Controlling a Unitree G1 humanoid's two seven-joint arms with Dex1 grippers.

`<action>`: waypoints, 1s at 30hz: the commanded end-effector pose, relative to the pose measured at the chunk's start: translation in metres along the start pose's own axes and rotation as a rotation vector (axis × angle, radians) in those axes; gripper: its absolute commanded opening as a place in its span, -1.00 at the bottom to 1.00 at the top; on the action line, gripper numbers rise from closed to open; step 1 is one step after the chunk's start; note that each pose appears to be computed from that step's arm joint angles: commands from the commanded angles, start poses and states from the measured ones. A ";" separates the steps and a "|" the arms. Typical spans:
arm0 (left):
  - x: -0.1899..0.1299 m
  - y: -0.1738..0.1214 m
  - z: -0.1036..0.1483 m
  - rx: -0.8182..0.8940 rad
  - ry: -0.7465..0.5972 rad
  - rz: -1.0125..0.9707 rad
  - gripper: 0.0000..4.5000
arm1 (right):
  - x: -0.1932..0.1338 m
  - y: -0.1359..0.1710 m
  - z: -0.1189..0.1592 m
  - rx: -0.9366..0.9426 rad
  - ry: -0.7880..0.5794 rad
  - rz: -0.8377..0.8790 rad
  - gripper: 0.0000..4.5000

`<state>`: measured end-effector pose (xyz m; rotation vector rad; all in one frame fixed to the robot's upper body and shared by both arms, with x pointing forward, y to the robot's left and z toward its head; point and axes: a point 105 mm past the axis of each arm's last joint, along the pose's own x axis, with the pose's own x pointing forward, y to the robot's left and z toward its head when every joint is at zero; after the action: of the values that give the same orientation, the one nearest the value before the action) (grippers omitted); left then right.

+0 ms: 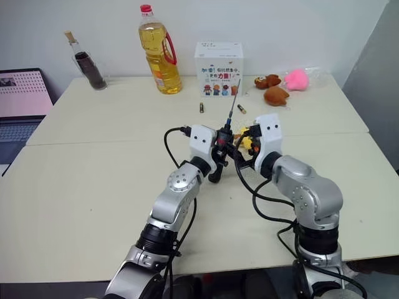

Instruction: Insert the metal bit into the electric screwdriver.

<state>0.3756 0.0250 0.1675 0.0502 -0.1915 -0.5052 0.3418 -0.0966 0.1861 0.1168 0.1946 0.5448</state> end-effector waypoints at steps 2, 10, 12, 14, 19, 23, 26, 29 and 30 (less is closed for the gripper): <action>-0.006 0.037 0.052 0.040 -0.165 0.014 -0.28 | -0.024 -0.028 0.033 0.084 -0.151 0.000 0.97; -0.011 0.066 0.073 0.113 -0.152 -0.126 -0.28 | -0.049 -0.024 0.053 -0.068 -0.245 0.127 0.97; -0.013 0.068 0.075 0.127 -0.141 -0.167 -0.28 | -0.051 -0.017 0.053 -0.117 -0.244 0.170 0.97; -0.015 0.072 0.077 0.170 -0.115 -0.217 -0.28 | -0.054 -0.011 0.054 -0.174 -0.251 0.204 0.97; -0.030 0.087 0.083 0.315 0.037 -0.405 -0.28 | -0.069 0.007 0.056 -0.370 -0.277 0.312 0.97; -0.048 0.103 0.082 0.444 0.203 -0.541 -0.28 | -0.078 0.013 0.048 -0.423 -0.247 0.372 0.97; -0.059 0.117 0.077 0.520 0.324 -0.614 -0.28 | -0.082 0.013 0.041 -0.445 -0.226 0.388 0.97; -0.068 0.126 0.060 0.571 0.457 -0.682 -0.28 | -0.083 0.016 0.036 -0.445 -0.222 0.399 0.97; -0.068 0.128 0.057 0.581 0.473 -0.686 -0.28 | -0.083 0.016 0.035 -0.443 -0.223 0.401 0.97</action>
<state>0.3676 0.1696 0.2172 0.7443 0.1743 -1.0669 0.2802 -0.1332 0.2262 -0.1881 -0.1183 0.9295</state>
